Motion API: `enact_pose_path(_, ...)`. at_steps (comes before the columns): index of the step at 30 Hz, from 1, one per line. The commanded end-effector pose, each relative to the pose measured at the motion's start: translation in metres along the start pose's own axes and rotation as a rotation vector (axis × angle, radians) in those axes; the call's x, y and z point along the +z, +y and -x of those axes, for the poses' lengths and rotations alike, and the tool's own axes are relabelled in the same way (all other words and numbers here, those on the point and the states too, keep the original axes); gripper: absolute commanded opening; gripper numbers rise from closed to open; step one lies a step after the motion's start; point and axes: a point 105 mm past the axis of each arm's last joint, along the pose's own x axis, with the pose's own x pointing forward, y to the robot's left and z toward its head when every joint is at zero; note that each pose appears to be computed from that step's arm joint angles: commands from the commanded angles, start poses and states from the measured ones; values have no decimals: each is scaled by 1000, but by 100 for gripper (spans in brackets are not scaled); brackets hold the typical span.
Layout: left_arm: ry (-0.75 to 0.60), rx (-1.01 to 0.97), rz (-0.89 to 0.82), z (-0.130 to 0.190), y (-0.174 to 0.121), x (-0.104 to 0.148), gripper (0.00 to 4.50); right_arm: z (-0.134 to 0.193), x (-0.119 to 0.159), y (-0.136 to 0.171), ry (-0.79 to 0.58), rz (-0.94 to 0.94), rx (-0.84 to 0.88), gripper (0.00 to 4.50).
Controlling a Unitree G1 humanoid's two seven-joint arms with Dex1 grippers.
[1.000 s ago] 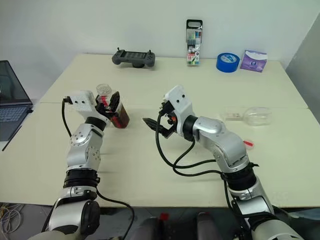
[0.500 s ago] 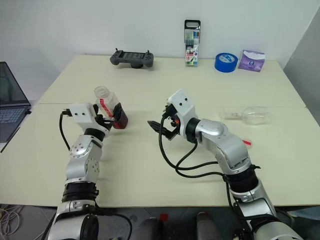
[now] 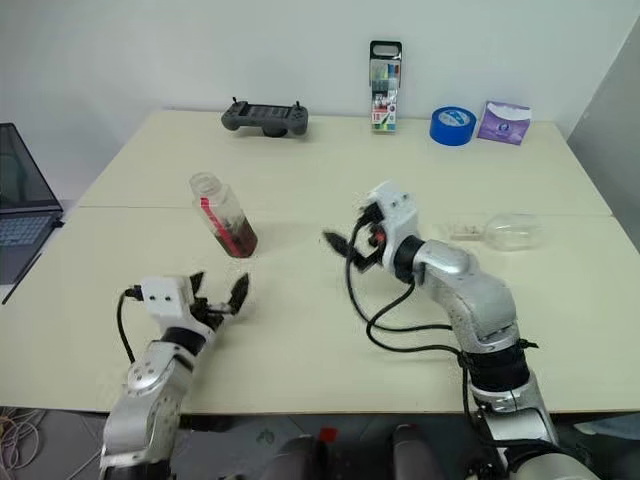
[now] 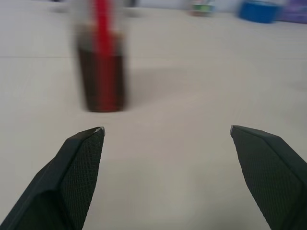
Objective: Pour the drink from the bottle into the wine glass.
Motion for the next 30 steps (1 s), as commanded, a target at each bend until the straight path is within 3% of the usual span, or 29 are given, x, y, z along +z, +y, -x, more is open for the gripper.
enact_pose_path(1,-52,-293,-35,-14,-50,30,446,27,9,-42,-113,-204,-231,450)
enact_pose_path(5,-36,-478,-47,-33,-79,39,446,55,-11,-81,-195,-543,-452,450)
enact_pose_path(11,-47,-619,-45,-47,-102,60,446,73,-28,-101,-289,-890,-573,450)
enact_pose_path(18,-26,-598,-79,-50,-93,55,446,70,-36,-111,-334,-1104,-598,450)
enact_pose_path(30,-48,-534,-116,-56,-83,53,446,55,-51,-140,-337,-1217,-638,450)
